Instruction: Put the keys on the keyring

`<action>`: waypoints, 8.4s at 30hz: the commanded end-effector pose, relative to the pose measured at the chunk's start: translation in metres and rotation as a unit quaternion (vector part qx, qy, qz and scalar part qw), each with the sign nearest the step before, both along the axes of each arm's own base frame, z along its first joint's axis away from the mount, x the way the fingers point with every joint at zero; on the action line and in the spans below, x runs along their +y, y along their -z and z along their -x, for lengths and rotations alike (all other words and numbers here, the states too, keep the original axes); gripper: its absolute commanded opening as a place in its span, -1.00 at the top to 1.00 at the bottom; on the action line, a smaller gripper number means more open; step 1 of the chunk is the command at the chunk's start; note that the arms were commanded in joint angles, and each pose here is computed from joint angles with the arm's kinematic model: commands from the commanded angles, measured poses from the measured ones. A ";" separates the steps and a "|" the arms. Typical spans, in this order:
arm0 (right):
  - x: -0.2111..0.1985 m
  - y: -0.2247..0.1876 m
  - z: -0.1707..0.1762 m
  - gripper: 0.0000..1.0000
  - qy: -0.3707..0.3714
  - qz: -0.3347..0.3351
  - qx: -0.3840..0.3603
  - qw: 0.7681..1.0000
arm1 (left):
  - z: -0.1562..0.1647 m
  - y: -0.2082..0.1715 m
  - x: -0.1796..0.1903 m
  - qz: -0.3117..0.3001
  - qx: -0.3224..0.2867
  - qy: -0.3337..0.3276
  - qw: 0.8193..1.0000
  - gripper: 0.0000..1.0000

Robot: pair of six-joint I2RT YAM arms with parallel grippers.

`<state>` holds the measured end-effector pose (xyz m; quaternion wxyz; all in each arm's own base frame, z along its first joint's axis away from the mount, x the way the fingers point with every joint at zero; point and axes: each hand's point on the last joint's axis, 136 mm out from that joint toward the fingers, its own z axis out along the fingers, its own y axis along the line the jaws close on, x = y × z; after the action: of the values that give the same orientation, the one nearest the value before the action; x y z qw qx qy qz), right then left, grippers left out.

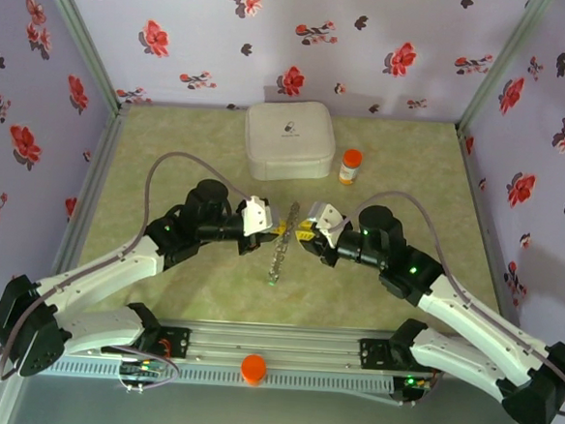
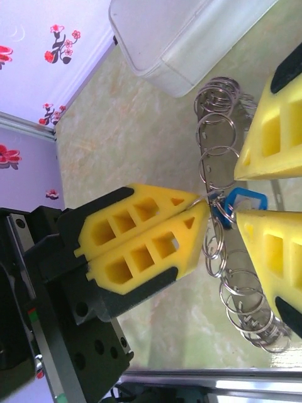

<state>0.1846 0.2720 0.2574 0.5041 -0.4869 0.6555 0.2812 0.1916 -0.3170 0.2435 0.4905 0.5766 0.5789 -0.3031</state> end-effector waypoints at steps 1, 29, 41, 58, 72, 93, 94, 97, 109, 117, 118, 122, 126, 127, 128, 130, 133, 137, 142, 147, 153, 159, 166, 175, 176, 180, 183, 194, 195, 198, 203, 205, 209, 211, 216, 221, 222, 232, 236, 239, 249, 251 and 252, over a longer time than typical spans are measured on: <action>0.004 0.000 0.003 0.65 -0.017 -0.016 0.007 1.000 | 0.016 -0.023 -0.004 0.043 -0.059 0.047 0.996 1.00; 0.018 -0.001 0.010 0.71 -0.058 -0.024 0.019 0.998 | 0.029 -0.028 -0.004 0.066 -0.060 0.078 0.993 1.00; 0.023 -0.001 0.016 1.00 -0.080 -0.024 0.032 0.996 | 0.028 -0.025 -0.002 0.058 -0.069 0.075 0.993 1.00; 0.011 0.021 0.011 1.00 -0.080 0.148 0.030 0.985 | 0.026 0.021 0.014 -0.064 -0.038 0.063 0.995 0.18; 0.030 0.023 0.020 1.00 -0.125 0.185 0.026 0.974 | 0.030 0.018 0.002 -0.042 -0.030 0.095 0.994 0.39; 0.031 0.014 0.022 0.72 -0.122 0.112 0.034 0.986 | 0.032 0.009 0.000 -0.027 -0.043 0.104 0.993 1.00; 0.030 0.012 0.022 0.70 -0.120 0.099 0.037 0.987 | 0.033 0.006 -0.001 -0.018 -0.044 0.104 0.993 1.00; 0.026 0.007 0.021 0.65 -0.113 0.071 0.040 0.990 | 0.034 -0.001 -0.001 0.009 -0.048 0.100 0.994 1.00; 0.020 0.007 0.026 0.60 -0.105 0.043 0.050 0.992 | 0.036 -0.006 -0.001 0.066 -0.032 0.084 0.994 1.00; 0.017 0.015 0.017 0.53 -0.081 0.062 0.045 0.994 | 0.035 -0.004 -0.002 0.081 -0.026 0.079 0.993 1.00; 0.016 0.016 0.015 0.54 -0.075 0.065 0.044 0.994 | 0.035 -0.003 -0.002 0.080 -0.025 0.079 0.993 1.00; 0.017 0.019 0.012 0.57 -0.072 0.070 0.046 0.994 | 0.034 -0.002 -0.002 0.080 -0.024 0.078 0.993 1.00; 0.019 0.019 0.014 0.62 -0.077 0.067 0.051 0.993 | 0.034 -0.003 -0.003 0.080 -0.026 0.079 0.993 1.00; 0.019 0.019 0.014 0.62 -0.079 0.067 0.052 0.993 | 0.034 -0.004 -0.003 0.082 -0.027 0.079 0.993 1.00; 0.020 0.020 0.014 0.64 -0.079 0.067 0.055 0.993 | 0.034 -0.004 -0.003 0.082 -0.027 0.080 0.993 1.00; 0.020 0.019 0.014 0.65 -0.081 0.066 0.056 0.993 | 0.034 -0.004 -0.003 0.082 -0.027 0.079 0.993 1.00; 0.022 0.020 0.015 0.67 -0.083 0.064 0.060 0.993 | 0.034 -0.005 -0.003 0.084 -0.028 0.080 0.993 1.00; 0.023 0.023 0.016 0.68 -0.087 0.067 0.068 0.992 | 0.035 -0.006 -0.003 0.087 -0.030 0.080 0.993 1.00; 0.024 0.028 0.015 0.69 -0.089 0.072 0.075 0.991 | 0.035 -0.011 -0.002 0.094 -0.034 0.080 0.992 1.00; 0.024 0.022 0.014 0.69 -0.086 0.068 0.065 0.992 | 0.034 -0.011 -0.001 0.095 -0.034 0.078 0.992 1.00; 0.021 0.010 0.017 0.68 -0.088 0.055 0.050 0.993 | 0.032 -0.007 -0.001 0.093 -0.031 0.076 0.992 1.00; 0.023 0.014 0.019 0.97 -0.096 0.056 0.063 0.992 | 0.031 -0.009 -0.002 0.098 -0.032 0.075 0.992 1.00; 0.023 0.010 0.021 1.00 -0.104 0.063 0.068 0.990 | 0.018 0.002 0.002 0.067 -0.036 0.034 0.997 0.50; 0.019 0.017 0.020 1.00 -0.115 0.126 0.070 0.983 | 0.014 0.021 -0.001 -0.009 -0.004 0.035 0.999 0.52; 0.020 0.017 0.020 1.00 -0.116 0.129 0.070 0.982 | 0.015 0.022 -0.002 -0.010 -0.003 0.039 0.999 0.52; 0.021 0.017 0.020 1.00 -0.124 0.146 0.069 0.979 | 0.017 0.018 -0.005 0.000 -0.010 0.050 0.999 0.59; 0.023 0.017 0.021 1.00 -0.133 0.155 0.067 0.977 | 0.018 0.015 -0.006 0.007 -0.013 0.054 0.998 0.62; 0.029 0.018 0.019 0.98 -0.125 0.146 0.062 0.979 | 0.026 0.007 -0.003 0.020 -0.021 0.066 0.997 1.00; 0.028 0.015 0.015 0.85 -0.113 0.133 0.059 0.983 | 0.027 0.007 -0.002 0.022 -0.023 0.067 0.997 1.00; 0.022 0.006 0.010 0.61 -0.085 0.090 0.052 0.991 | 0.028 0.005 -0.001 0.034 -0.027 0.064 0.997 1.00; 0.011 0.000 0.007 0.50 -0.055 0.038 0.057 0.996 | 0.028 0.003 0.000 0.056 -0.030 0.056 0.996 1.00; 0.005 0.002 0.008 0.49 -0.039 0.024 0.065 0.997 | 0.028 0.002 0.000 0.067 -0.029 0.054 0.996 1.00; -0.002 0.006 0.017 0.42 -0.026 -0.008 0.087 0.996 | 0.027 0.001 0.000 0.085 -0.027 0.050 0.995 1.00; -0.003 0.015 0.019 0.41 -0.021 -0.009 0.104 0.994 | 0.027 -0.001 -0.001 0.093 -0.030 0.049 0.994 1.00; 0.001 0.028 0.023 0.41 -0.030 -0.019 0.135 0.990 | 0.027 -0.004 -0.001 0.097 -0.035 0.050 0.993 1.00; 0.004 0.027 0.024 0.44 -0.037 -0.035 0.134 0.990 | 0.028 -0.003 -0.002 0.097 -0.030 0.054 0.993 1.00; 0.005 0.027 0.023 0.44 -0.038 -0.035 0.132 0.990 | 0.028 -0.002 -0.002 0.097 -0.028 0.054 0.993 1.00; 0.008 0.027 0.017 0.47 -0.037 -0.021 0.122 0.992 | 0.031 -0.004 -0.001 0.102 -0.024 0.060 0.993 1.00; 0.008 0.023 0.017 0.46 -0.040 -0.021 0.115 0.992 | 0.032 -0.004 -0.001 0.102 -0.024 0.062 0.993 1.00; 0.006 0.021 0.017 0.44 -0.040 -0.019 0.098 0.994 | 0.032 -0.003 -0.001 0.101 -0.022 0.062 0.993 1.00; 0.006 0.018 0.018 0.45 -0.057 -0.015 0.043 0.997 | 0.033 -0.004 -0.001 0.102 -0.021 0.063 0.993 1.00; 0.006 0.017 0.017 0.46 -0.057 -0.016 0.039 0.997 | 0.033 -0.004 -0.001 0.101 -0.022 0.063 0.993 1.00; 0.007 0.018 0.017 0.48 -0.059 -0.017 0.039 0.997 | 0.033 -0.004 -0.001 0.100 -0.021 0.063 0.993 1.00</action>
<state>0.1652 0.2770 0.2274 0.4416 -0.4968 0.6634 0.3436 0.1646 -0.3180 0.2288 0.5170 0.5682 0.5251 -0.3664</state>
